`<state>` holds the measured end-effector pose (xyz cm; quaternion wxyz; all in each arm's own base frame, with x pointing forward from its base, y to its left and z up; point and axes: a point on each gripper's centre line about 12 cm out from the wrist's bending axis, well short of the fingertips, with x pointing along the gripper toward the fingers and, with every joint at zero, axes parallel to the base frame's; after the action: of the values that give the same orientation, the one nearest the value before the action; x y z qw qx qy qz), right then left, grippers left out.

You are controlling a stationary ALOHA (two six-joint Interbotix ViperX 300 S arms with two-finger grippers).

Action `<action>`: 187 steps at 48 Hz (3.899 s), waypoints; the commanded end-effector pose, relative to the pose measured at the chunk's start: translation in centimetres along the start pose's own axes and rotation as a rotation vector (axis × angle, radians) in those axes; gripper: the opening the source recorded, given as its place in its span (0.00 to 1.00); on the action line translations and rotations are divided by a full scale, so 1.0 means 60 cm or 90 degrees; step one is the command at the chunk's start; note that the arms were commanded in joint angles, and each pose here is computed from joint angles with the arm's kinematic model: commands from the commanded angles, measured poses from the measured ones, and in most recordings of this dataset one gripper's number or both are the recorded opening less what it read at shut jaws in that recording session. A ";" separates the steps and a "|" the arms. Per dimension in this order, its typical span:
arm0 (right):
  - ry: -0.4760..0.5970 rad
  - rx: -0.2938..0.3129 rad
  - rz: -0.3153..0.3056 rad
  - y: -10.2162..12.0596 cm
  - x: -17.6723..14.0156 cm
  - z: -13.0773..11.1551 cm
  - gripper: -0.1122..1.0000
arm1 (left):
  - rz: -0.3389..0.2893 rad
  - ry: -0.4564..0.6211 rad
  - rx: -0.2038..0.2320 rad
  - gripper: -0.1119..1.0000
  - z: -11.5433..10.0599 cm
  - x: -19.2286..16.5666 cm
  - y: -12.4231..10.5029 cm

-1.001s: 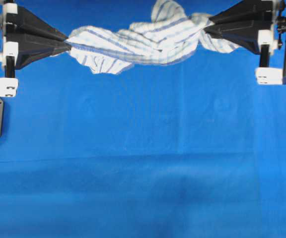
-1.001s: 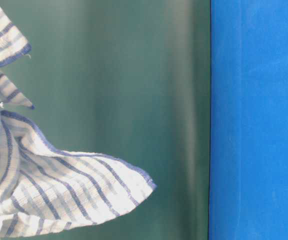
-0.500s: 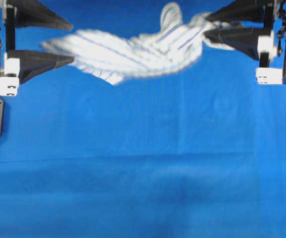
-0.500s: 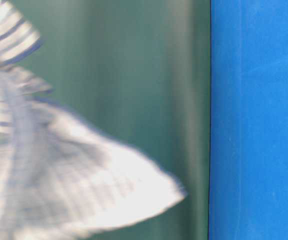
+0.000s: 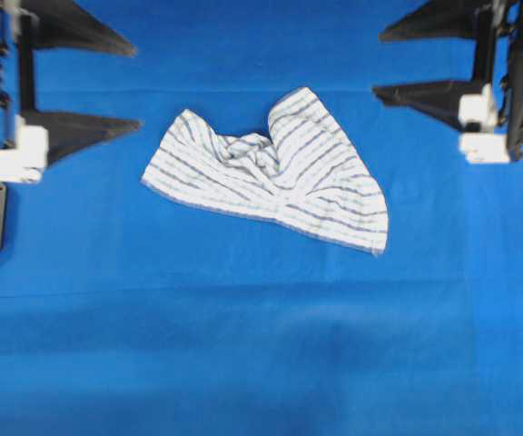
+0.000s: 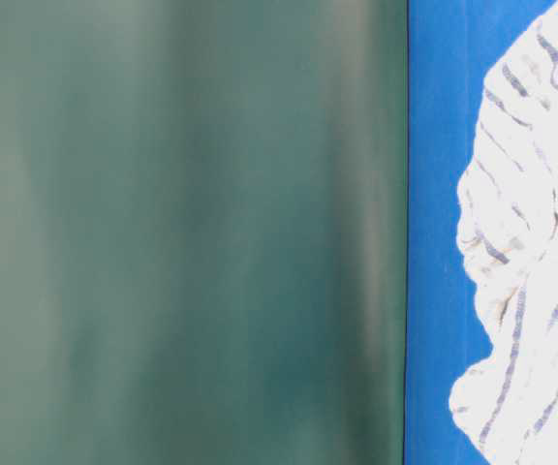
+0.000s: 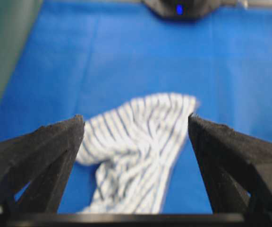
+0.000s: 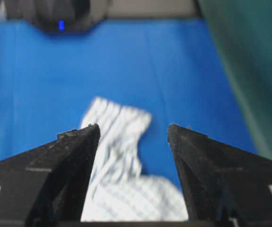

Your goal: Lift the towel with both arms.

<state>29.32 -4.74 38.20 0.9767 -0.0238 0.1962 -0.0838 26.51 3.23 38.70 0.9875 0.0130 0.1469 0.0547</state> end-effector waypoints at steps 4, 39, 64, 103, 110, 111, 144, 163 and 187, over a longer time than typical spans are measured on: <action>0.044 0.026 0.006 0.005 0.020 -0.041 0.67 | -0.004 0.030 -0.002 0.91 -0.041 0.033 -0.004; 0.264 0.042 0.061 0.080 0.155 -0.243 0.67 | -0.016 0.216 -0.003 0.91 -0.286 0.159 -0.021; 0.334 0.052 0.071 0.105 0.247 -0.363 0.67 | -0.022 0.318 0.000 0.91 -0.408 0.209 -0.030; 0.314 0.055 0.073 0.107 0.256 -0.357 0.12 | -0.017 0.348 -0.001 0.11 -0.410 0.210 -0.022; 0.270 0.059 0.074 0.100 0.229 -0.307 0.12 | -0.016 0.325 -0.003 0.11 -0.354 0.198 -0.020; 0.264 0.060 0.074 0.099 0.225 -0.299 0.12 | -0.016 0.319 -0.004 0.11 -0.344 0.196 -0.019; 0.087 0.026 -0.004 0.011 0.057 -0.031 0.12 | 0.011 0.115 -0.007 0.11 -0.064 0.045 0.011; 0.010 0.023 -0.031 -0.011 -0.016 0.054 0.12 | 0.034 0.057 0.000 0.11 0.037 -0.002 0.030; -0.020 0.020 -0.037 -0.016 -0.047 0.085 0.12 | 0.034 0.048 0.037 0.11 0.075 -0.017 0.032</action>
<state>28.75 -5.04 42.91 0.9747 -0.0111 0.1928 -0.1124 26.74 4.92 42.16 0.9758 0.0444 0.2009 0.0737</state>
